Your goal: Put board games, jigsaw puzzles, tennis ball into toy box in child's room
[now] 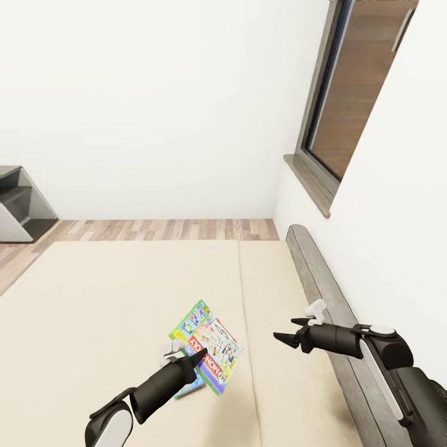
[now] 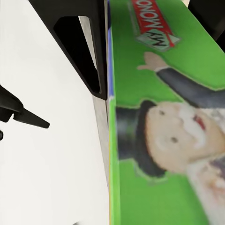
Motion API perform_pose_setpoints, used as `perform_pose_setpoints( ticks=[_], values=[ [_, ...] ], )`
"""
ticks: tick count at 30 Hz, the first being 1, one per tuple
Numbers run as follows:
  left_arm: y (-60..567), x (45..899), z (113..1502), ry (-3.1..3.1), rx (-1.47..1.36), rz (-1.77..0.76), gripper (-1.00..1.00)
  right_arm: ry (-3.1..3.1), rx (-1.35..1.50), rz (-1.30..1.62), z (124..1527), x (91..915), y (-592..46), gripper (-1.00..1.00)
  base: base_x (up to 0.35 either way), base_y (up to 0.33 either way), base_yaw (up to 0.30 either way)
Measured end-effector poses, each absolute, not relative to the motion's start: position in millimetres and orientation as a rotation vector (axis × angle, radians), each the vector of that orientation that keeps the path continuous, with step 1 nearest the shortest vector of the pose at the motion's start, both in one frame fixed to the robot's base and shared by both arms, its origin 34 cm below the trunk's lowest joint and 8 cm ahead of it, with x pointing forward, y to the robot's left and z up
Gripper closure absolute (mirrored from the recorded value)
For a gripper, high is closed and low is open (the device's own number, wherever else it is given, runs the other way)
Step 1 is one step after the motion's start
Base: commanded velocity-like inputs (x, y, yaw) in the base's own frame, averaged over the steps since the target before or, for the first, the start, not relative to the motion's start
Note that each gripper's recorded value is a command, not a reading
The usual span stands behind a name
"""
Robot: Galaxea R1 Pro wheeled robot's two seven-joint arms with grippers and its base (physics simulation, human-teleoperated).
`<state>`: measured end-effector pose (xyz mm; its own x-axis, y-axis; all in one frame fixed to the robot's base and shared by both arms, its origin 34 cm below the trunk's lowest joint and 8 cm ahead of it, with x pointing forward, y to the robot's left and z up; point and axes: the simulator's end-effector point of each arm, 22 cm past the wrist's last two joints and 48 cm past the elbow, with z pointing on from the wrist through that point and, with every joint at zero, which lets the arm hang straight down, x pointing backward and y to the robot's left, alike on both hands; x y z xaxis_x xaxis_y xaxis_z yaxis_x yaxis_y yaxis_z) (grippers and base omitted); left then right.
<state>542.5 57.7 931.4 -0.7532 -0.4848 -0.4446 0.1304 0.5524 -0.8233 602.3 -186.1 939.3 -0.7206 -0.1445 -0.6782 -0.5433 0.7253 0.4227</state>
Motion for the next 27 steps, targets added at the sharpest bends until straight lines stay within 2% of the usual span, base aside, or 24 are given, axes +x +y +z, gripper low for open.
perform_pose_setpoints(
  ticks=[27],
  values=[
    [58.2, 544.8, 947.9, 2.096, -0.256, -1.193, 1.00, 2.257, -0.536, 0.813, 959.7, 604.0, -182.5, -1.00, 0.000, 0.000, 0.000]
  ],
)
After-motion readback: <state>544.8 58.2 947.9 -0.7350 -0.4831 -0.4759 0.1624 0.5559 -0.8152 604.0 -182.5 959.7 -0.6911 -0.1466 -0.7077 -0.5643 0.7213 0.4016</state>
